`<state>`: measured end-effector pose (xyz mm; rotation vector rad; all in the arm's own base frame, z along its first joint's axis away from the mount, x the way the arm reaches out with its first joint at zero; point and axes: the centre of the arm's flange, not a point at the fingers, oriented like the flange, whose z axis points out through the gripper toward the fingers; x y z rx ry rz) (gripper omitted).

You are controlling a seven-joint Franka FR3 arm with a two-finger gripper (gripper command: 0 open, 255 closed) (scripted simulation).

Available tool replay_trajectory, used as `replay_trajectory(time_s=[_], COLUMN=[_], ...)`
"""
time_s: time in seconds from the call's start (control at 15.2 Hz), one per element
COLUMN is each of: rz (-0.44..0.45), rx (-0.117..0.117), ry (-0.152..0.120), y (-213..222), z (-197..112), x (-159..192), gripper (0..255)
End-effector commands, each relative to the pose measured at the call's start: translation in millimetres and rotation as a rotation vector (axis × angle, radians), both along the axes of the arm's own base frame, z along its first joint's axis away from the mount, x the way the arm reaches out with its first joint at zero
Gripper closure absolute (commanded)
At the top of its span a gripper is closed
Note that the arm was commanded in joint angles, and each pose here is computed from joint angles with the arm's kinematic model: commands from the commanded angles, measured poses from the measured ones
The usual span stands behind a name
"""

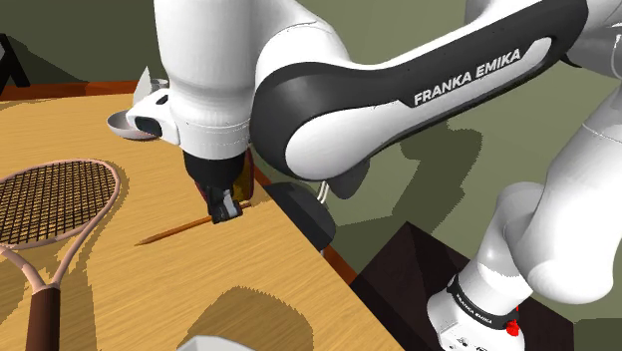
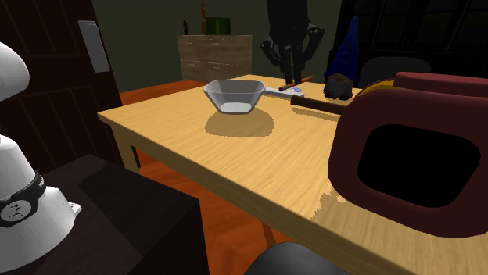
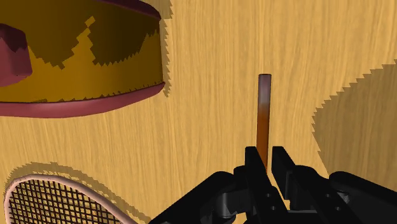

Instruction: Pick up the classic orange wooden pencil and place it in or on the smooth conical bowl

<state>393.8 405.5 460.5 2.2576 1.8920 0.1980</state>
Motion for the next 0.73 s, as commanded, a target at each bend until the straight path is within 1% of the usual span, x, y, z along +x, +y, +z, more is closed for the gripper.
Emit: replay_trajectory(time_s=[0.0, 0.13, 0.66], rz=[0.0, 0.0, 0.0], rx=[0.0, 0.0, 0.0], ry=[0.0, 0.0, 0.0], y=[0.3, 0.3, 50.5], z=[9.8, 19.3, 26.3], x=[0.6, 0.6, -92.1], gripper=[255, 255, 255])
